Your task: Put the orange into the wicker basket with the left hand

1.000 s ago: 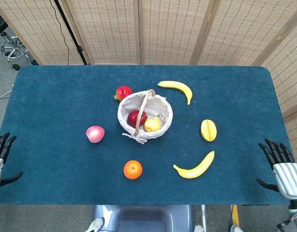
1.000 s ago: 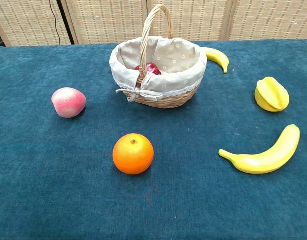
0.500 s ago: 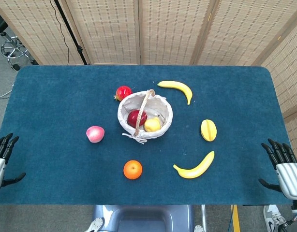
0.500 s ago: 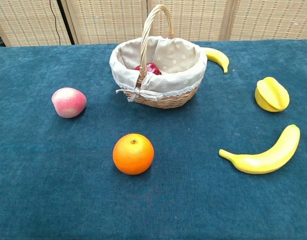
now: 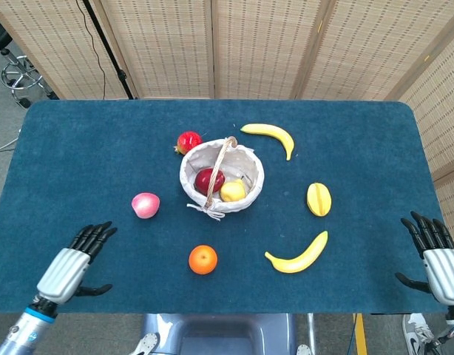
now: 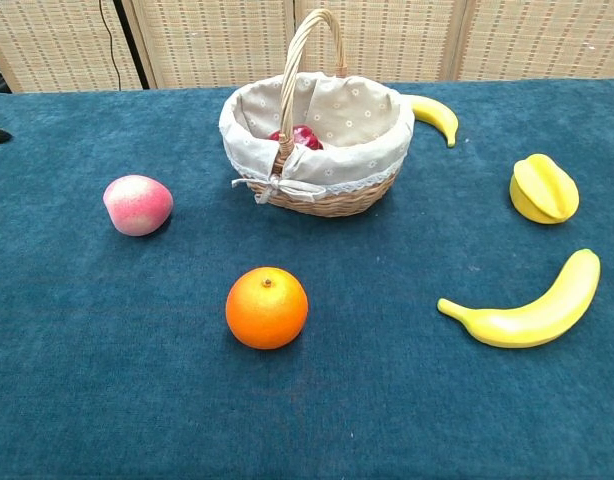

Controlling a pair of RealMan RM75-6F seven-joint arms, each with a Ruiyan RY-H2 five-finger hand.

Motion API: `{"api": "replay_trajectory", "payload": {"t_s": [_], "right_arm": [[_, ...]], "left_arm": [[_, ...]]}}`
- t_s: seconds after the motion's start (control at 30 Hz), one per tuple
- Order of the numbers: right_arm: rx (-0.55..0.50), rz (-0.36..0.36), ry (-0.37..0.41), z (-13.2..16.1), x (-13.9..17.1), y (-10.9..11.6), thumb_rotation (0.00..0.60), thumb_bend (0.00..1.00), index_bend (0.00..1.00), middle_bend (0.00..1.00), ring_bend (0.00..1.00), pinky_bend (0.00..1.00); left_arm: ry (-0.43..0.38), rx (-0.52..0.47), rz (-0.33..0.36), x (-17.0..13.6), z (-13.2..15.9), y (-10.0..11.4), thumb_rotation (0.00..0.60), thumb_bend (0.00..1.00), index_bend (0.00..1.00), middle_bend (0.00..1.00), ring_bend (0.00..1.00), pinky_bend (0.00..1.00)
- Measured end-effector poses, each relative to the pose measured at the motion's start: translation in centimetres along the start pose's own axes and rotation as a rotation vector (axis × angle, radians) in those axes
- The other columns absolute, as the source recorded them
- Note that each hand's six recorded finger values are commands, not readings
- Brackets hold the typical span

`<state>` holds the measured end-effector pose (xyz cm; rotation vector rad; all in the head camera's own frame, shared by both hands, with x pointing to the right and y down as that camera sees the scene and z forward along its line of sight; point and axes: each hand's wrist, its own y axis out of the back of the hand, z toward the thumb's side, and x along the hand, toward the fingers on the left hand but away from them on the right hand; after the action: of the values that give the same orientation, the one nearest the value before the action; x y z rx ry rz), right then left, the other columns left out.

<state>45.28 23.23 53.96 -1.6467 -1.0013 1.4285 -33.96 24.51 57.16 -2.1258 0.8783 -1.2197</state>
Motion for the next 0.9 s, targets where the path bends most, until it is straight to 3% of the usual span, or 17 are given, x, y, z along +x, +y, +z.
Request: {"api": "replay_trajectory", "payload": {"t_s": [0.43,0.9], "right_arm": [[-0.014,-0.024,-0.023,-0.9,0.4,0.9,0.600,0.00,0.00,0.00,0.00,0.00],[-0.023,-0.048,-0.042,-1.9,0.9,1.7,0.600,0.00,0.00,0.00,0.00,0.00]], "left_arm": [[-0.184,-0.109,-0.179,7.3,7.0,-5.3,0.600,0.00,0.00,0.00,0.00,0.01],[-0.223,-0.152,-0.332,13.4,9.4,-9.9,0.600,0.00,0.00,0.00,0.00,0.05]]}}
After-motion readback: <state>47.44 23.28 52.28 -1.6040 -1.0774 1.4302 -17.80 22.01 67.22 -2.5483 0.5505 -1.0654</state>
